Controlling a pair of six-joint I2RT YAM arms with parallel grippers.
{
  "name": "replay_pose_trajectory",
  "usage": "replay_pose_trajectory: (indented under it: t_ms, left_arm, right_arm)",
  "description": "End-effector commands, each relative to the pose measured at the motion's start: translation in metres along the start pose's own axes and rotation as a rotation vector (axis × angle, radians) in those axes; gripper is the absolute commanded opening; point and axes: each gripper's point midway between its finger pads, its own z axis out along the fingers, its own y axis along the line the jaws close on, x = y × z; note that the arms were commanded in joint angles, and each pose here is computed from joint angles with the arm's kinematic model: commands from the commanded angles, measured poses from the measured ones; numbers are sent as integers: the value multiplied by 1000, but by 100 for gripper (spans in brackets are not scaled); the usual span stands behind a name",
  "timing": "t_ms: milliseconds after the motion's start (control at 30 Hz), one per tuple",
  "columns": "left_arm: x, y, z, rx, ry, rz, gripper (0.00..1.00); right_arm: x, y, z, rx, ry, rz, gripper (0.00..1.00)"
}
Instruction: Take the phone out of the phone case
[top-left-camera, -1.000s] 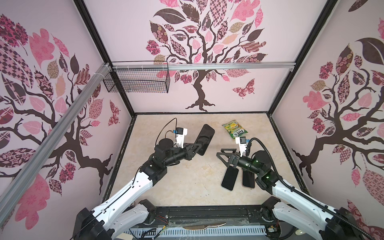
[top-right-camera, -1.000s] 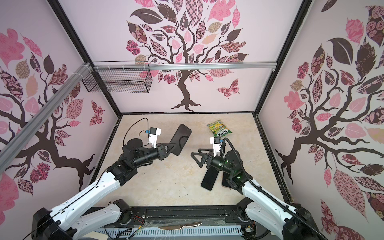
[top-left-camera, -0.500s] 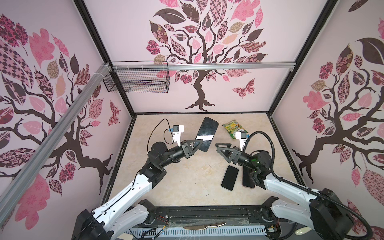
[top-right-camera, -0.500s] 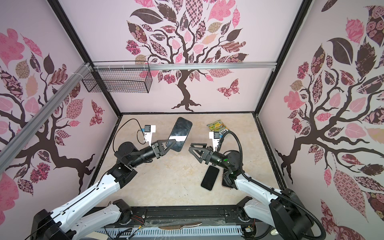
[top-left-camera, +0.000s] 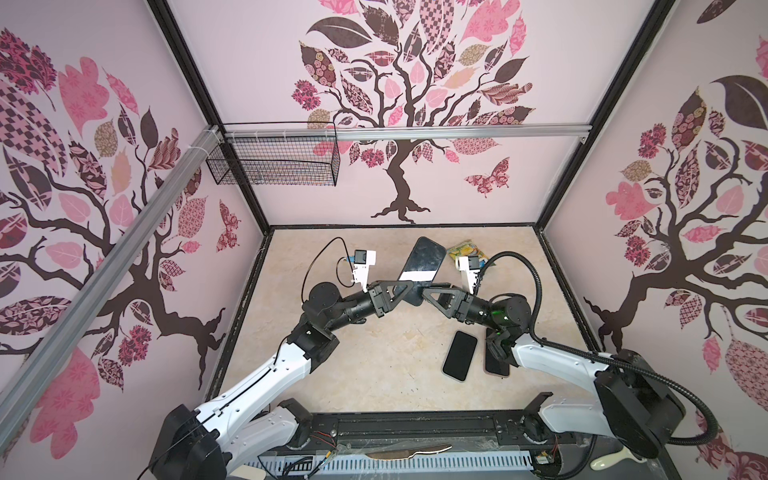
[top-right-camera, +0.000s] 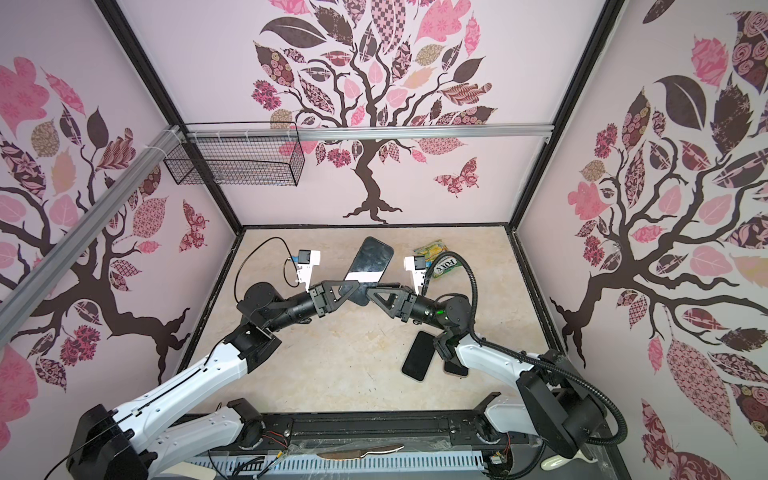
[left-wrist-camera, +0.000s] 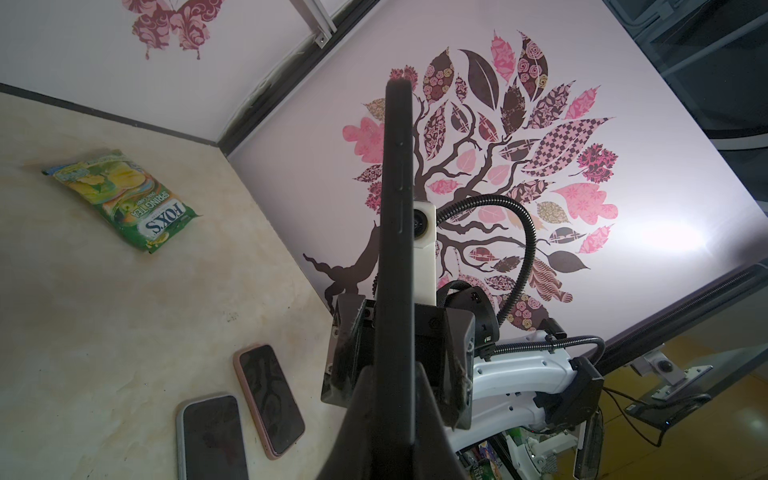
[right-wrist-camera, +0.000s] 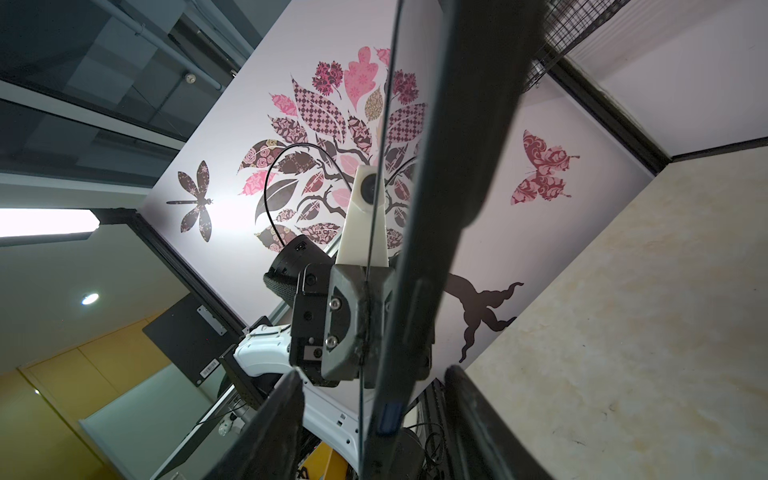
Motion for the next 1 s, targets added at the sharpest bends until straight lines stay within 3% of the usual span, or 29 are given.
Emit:
replay_pose_trajectory:
  t_ms: [0,233,967]
  left_arm:
    - [-19,-36,1,110,-56,74,0]
    - [-19,-33,-3,91,-86,75,0]
    - [-19,-46,-3,106,-81,93,0]
  right_arm:
    - [-14,34,8,-124,-27,-92,49]
    - [-13,38,12,-150,-3,-95,33]
    - [-18,50,17,-183,-2,-78,19]
